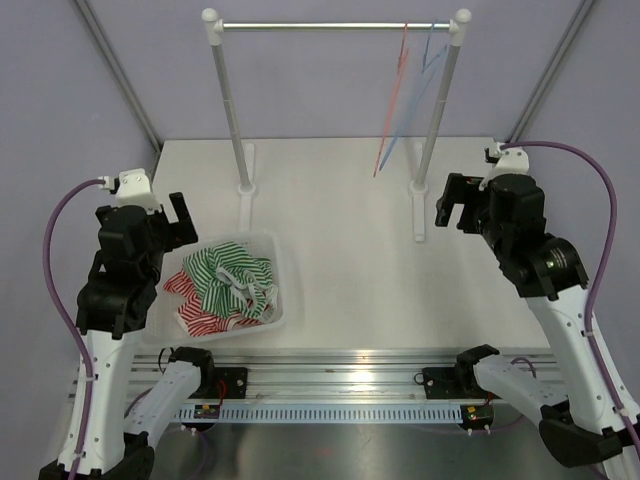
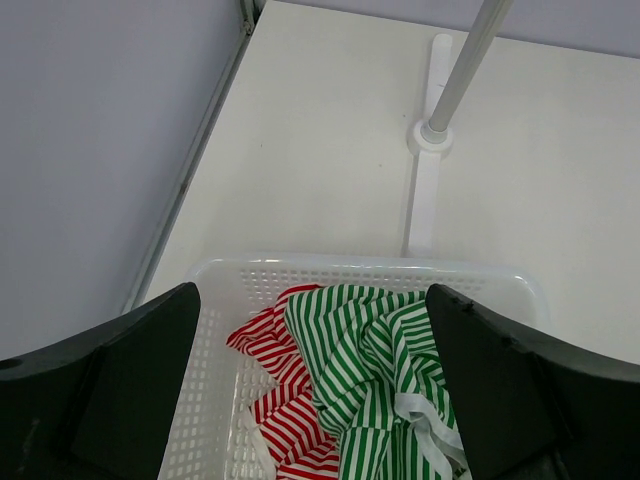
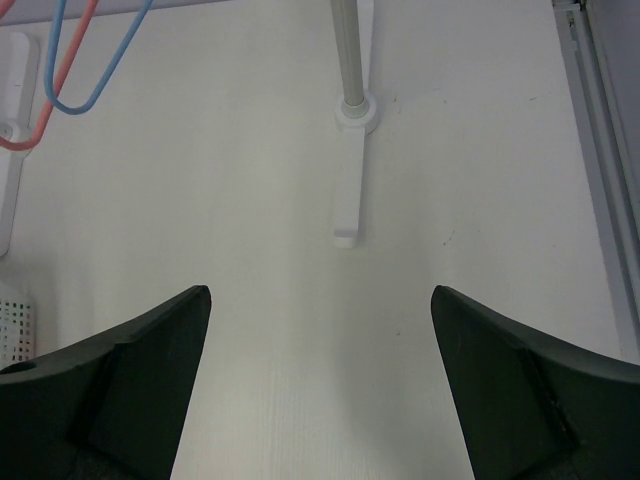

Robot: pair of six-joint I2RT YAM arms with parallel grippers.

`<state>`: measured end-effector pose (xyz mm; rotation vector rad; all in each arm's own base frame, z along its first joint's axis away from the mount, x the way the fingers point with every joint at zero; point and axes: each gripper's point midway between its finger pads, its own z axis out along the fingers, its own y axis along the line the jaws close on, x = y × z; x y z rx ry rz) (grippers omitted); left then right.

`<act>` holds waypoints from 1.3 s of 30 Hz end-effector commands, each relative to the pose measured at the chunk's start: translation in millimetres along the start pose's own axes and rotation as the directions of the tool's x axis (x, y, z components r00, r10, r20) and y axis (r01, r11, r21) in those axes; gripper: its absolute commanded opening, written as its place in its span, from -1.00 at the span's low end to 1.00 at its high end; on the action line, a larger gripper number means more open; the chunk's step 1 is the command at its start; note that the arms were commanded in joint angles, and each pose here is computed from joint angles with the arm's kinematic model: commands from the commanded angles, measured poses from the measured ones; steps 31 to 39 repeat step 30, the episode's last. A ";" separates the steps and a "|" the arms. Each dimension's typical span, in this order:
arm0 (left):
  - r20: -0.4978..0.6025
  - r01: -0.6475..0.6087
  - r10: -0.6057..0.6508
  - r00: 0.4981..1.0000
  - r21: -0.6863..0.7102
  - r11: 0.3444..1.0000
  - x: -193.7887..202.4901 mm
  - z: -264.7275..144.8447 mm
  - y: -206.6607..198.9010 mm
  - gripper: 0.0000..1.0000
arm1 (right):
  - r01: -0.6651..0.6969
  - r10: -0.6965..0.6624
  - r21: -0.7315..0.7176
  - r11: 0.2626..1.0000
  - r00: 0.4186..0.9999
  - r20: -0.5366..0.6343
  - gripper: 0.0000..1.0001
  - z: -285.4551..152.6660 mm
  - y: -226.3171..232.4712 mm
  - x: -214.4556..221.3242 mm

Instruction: Remove the tank top from the hanger

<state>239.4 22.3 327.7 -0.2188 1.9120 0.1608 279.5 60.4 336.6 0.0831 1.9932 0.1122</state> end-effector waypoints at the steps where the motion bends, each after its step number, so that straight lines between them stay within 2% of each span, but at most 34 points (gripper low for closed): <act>1: 0.061 -0.005 0.007 0.998 -0.032 0.999 -14.6 -4.4 7.6 0.98 | 0.019 -0.019 -0.007 1.000 0.999 0.031 0.99 -13.3 -5.2 1.3; 5: 0.042 0.005 -0.005 0.999 -0.015 1.000 -9.5 -8.6 5.6 0.98 | 0.044 -0.043 -0.021 0.999 0.999 0.025 0.99 -26.2 -9.9 12.9; 12: -0.017 0.002 -0.002 1.000 -0.026 1.000 21.8 -4.6 6.2 0.98 | 0.025 -0.024 -0.022 0.999 0.999 0.049 0.99 -32.4 -12.9 15.6; 19: 0.005 0.014 -0.014 1.000 -0.044 0.999 21.1 -6.6 10.5 0.98 | 0.030 -0.027 -0.018 0.999 0.993 0.116 0.99 -27.7 -11.7 0.7; 27: -0.006 -0.005 0.005 1.000 -0.064 0.998 21.8 -2.9 12.9 0.98 | -0.064 0.059 0.046 0.997 0.992 0.111 0.99 -15.0 -17.1 0.7; 39: -0.010 -0.014 0.013 1.000 -0.068 0.998 20.7 -1.4 12.7 0.98 | -0.071 0.064 0.053 0.996 0.990 0.122 0.99 -12.4 -18.0 0.1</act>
